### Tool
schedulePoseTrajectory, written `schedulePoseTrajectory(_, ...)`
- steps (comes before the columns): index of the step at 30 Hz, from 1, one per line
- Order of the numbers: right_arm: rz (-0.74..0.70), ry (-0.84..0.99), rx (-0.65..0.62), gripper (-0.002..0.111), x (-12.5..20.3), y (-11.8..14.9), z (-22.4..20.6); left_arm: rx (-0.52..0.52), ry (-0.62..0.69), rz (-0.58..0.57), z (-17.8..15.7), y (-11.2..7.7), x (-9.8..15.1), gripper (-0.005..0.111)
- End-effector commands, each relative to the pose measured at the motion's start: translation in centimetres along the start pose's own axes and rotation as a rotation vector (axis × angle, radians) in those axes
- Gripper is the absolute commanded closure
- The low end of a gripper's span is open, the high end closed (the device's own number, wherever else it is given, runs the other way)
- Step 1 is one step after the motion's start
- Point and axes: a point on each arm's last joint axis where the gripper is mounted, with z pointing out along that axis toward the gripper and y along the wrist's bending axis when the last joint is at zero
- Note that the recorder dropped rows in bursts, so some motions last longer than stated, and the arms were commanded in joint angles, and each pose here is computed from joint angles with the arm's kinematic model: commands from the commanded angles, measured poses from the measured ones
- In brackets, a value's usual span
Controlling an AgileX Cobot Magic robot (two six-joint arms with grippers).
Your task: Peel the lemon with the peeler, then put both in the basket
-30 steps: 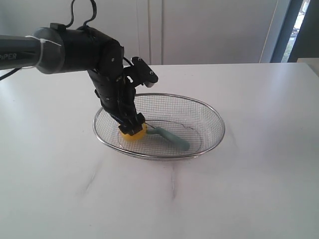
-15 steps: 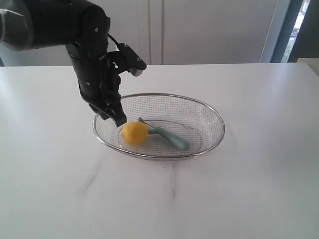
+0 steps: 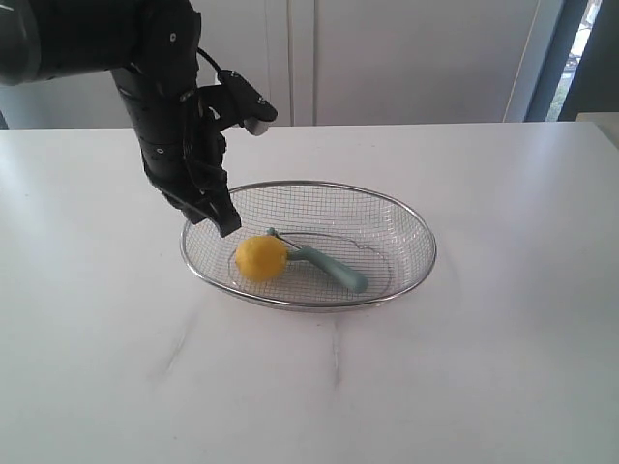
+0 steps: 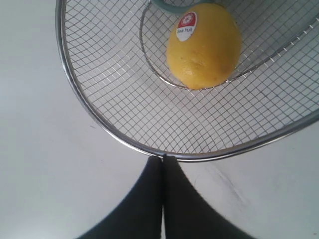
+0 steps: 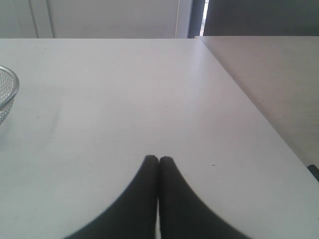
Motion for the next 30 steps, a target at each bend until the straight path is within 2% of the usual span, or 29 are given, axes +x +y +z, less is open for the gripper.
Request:
schedulePoseTrajectory(1,-0.006,-0.002,0.009,0.108,0.1,0.0,0.0,0.047,0.002,-0.085,-0.5,1.0,0.7,0.106)
schedulePoseTrajectory(7,-0.006,-0.002,0.009,0.108,0.1,0.0,0.0,0.147,-0.018,-0.229,-0.4,3.0,1.9,0.106)
schedulePoseTrajectory(10,-0.006,-0.002,0.009,0.108,0.1,0.0,0.0,0.191,-0.028,-0.356,-0.4,4.4,2.6,0.106)
schedulePoseTrajectory(13,-0.006,-0.002,0.009,0.108,0.1,0.0,0.0,0.224,-0.013,-0.421,-0.4,5.4,3.5,0.106)
schedulePoseTrajectory(20,-0.006,-0.002,0.009,0.108,0.1,0.0,0.0,0.227,0.043,-0.49,-0.2,7.5,5.5,0.106)
schedulePoseTrajectory(30,-0.006,-0.002,0.009,0.108,0.1,0.0,0.0,0.207,0.086,-0.671,-1.1,11.4,9.7,0.106)
